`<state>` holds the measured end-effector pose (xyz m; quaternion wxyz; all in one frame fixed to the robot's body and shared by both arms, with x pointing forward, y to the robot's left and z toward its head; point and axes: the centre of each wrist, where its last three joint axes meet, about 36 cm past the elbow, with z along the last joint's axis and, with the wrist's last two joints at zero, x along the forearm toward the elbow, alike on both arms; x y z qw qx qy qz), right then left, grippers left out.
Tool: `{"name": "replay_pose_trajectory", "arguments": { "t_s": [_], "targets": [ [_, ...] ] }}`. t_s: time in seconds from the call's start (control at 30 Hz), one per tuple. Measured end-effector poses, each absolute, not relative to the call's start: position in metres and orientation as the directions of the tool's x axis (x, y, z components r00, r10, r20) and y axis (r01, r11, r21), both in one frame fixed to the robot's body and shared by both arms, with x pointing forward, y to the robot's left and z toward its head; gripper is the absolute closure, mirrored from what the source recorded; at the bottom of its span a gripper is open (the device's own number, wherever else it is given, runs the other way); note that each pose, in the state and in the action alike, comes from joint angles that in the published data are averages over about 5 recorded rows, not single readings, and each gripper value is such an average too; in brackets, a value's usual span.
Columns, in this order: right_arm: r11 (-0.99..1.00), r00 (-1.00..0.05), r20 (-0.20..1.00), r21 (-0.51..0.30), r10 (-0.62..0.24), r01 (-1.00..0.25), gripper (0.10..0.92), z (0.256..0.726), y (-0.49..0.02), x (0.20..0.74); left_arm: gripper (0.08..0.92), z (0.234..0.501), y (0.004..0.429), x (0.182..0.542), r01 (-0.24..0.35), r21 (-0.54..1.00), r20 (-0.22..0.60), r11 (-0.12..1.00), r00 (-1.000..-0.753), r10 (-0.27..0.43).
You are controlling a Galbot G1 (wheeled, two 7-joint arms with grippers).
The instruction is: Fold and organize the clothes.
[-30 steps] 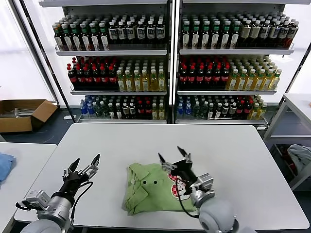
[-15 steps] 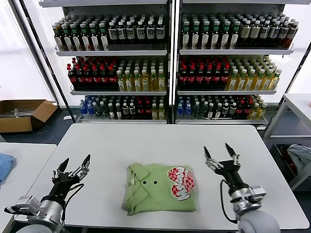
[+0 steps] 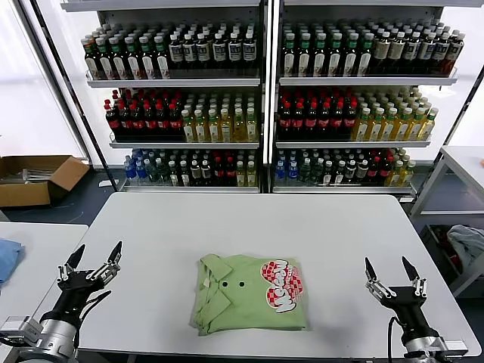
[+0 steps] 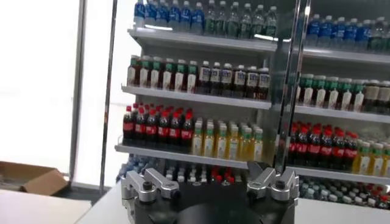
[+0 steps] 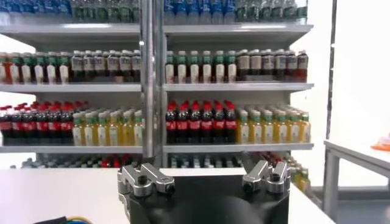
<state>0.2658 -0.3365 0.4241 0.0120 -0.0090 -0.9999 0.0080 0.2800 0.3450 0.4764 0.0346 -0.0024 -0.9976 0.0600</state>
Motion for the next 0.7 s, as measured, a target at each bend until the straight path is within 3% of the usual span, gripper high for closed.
{"name": "replay_pose_trajectory", "arguments": {
  "t_s": [0.7],
  "targets": [
    [0.994,-0.993,0.042,-0.035,0.107,0.106,0.2,0.423,-0.369,0.232,0.177,0.476,0.36,0.269,0.051,-0.093,0.047,0.994,-0.997,0.056]
  ]
}}
